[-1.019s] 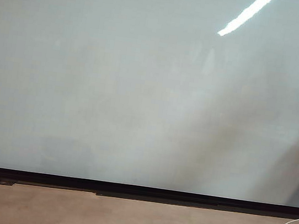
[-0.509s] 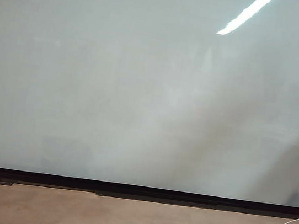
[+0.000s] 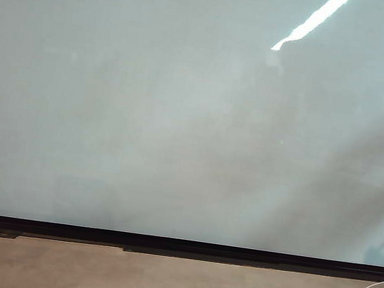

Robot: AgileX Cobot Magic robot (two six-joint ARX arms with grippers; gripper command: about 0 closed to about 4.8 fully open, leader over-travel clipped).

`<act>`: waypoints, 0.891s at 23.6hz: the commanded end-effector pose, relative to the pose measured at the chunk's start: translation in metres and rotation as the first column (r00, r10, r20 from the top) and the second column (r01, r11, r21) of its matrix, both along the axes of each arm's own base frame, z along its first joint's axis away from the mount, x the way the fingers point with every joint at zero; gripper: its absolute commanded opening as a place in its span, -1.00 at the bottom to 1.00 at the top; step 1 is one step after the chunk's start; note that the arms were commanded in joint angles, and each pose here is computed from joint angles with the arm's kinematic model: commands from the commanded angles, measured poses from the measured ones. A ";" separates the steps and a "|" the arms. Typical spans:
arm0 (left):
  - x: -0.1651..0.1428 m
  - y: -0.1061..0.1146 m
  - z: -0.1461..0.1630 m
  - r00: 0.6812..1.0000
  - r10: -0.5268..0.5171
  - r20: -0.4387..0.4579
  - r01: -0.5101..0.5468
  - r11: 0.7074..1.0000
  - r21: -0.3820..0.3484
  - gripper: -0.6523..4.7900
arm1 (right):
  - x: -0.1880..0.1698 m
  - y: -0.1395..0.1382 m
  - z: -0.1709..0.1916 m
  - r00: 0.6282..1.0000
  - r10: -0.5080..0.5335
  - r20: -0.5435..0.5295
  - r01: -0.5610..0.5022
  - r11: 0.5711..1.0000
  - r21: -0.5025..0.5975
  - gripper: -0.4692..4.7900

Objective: Pick up the pen on the shelf to the right of the whiteboard and draw a check mark.

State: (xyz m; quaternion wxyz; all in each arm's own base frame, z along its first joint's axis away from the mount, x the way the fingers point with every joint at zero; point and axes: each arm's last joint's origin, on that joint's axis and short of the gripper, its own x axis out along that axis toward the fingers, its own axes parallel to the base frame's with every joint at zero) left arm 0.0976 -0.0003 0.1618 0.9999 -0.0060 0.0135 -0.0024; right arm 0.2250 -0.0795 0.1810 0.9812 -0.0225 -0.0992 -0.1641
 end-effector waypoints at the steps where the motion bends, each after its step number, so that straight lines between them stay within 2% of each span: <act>1: 0.000 0.000 0.002 1.000 0.000 0.009 0.000 1.000 0.004 -0.78 | -0.021 0.021 0.003 0.997 -0.071 0.041 0.071 0.997 0.004 -0.83; 4: 0.000 0.000 0.002 1.000 0.000 0.009 0.000 1.000 0.004 -0.78 | -0.038 0.040 0.002 0.998 -0.017 0.058 0.017 1.000 0.010 -0.83; 7: 0.000 0.000 0.002 1.000 0.000 0.009 0.000 1.000 0.004 -0.78 | -0.045 0.063 0.002 0.995 0.089 0.051 -0.090 0.996 0.014 -0.83; 9: 0.000 0.000 0.002 1.000 0.000 0.009 0.000 1.000 0.004 -0.78 | -0.045 0.081 0.002 0.982 0.186 0.035 -0.186 0.982 0.017 -0.83; 13: 0.000 0.000 0.002 1.000 0.000 0.009 0.000 1.000 0.004 -0.78 | -0.044 0.100 0.000 0.957 0.291 0.010 -0.291 0.956 0.035 -0.83; 17: 0.000 0.000 0.002 1.000 0.000 0.009 0.000 1.000 0.004 -0.78 | -0.042 0.120 0.001 0.911 0.412 -0.009 -0.409 0.908 0.091 -0.83; 21: 0.000 0.000 0.002 1.000 0.000 0.009 0.000 1.000 0.004 -0.78 | -0.035 0.134 0.010 0.832 0.555 -0.010 -0.550 0.826 0.127 -0.83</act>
